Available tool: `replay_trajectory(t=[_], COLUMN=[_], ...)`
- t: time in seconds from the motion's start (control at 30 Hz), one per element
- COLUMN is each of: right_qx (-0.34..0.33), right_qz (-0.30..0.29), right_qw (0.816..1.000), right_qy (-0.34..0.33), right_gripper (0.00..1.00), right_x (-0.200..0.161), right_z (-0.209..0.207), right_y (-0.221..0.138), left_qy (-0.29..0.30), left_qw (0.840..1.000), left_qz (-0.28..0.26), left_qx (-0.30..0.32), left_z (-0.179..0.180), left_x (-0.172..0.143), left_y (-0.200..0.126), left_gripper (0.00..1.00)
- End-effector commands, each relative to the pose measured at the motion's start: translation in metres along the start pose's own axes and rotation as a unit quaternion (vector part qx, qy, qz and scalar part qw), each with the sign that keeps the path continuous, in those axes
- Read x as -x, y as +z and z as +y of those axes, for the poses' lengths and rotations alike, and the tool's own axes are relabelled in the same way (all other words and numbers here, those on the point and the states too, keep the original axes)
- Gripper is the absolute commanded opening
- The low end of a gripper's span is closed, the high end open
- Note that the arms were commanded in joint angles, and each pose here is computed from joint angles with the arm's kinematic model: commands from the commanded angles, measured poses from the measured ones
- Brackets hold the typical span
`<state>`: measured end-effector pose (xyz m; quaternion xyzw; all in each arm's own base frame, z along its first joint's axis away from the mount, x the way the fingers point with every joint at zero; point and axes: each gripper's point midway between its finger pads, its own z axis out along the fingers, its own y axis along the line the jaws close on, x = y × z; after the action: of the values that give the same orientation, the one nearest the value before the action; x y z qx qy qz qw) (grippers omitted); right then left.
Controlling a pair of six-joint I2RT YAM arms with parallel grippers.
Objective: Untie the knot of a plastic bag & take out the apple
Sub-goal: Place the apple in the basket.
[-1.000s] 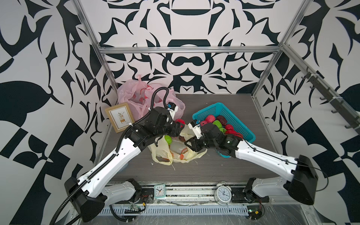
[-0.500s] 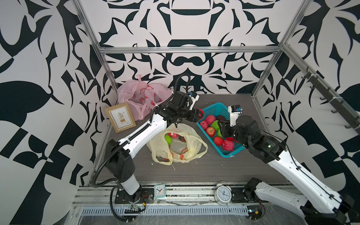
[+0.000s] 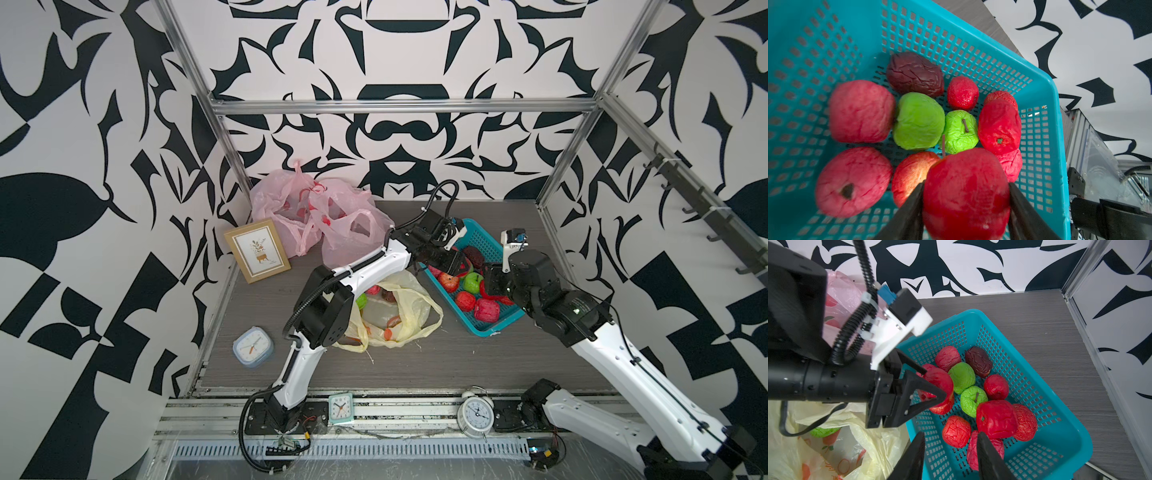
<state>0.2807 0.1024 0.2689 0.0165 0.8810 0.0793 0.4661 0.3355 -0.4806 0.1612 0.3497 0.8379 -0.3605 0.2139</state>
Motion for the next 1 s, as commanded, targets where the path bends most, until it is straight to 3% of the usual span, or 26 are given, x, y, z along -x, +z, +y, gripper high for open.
replay_trajectory(t=[0.0, 0.17, 0.3, 0.57, 0.73, 0.97], right_qx=[-0.006, 0.0, -0.002, 0.013, 0.029, 0.032], right_qz=[-0.019, -0.024, -0.022, -0.016, -0.016, -0.029], right_qw=[1.0, 1.0, 1.0, 1.0, 0.999, 0.999], right_qy=[0.005, 0.008, -0.001, -0.011, -0.014, -0.033], right_gripper=[0.44, 0.44, 0.44, 0.44, 0.44, 0.45], right_x=[0.008, 0.012, 0.021, 0.037, 0.041, 0.051], right_z=[-0.006, -0.004, -0.002, 0.013, 0.022, 0.024], right_y=[-0.004, -0.001, 0.001, 0.017, 0.027, 0.022], left_qy=[0.007, 0.004, 0.012, 0.007, 0.021, 0.011], left_qw=[1.0, 0.999, 0.998, 0.999, 1.0, 0.996], left_qz=[0.021, 0.046, 0.066, 0.026, -0.004, -0.069], left_qx=[-0.012, -0.002, 0.002, -0.02, -0.005, 0.05], left_z=[-0.01, -0.007, -0.011, -0.024, -0.027, -0.004], left_x=[-0.008, -0.026, -0.033, -0.008, 0.014, 0.048], left_y=[0.01, 0.035, 0.053, 0.052, 0.023, -0.061], left_gripper=[0.56, 0.59, 0.69, 0.8, 0.82, 0.81])
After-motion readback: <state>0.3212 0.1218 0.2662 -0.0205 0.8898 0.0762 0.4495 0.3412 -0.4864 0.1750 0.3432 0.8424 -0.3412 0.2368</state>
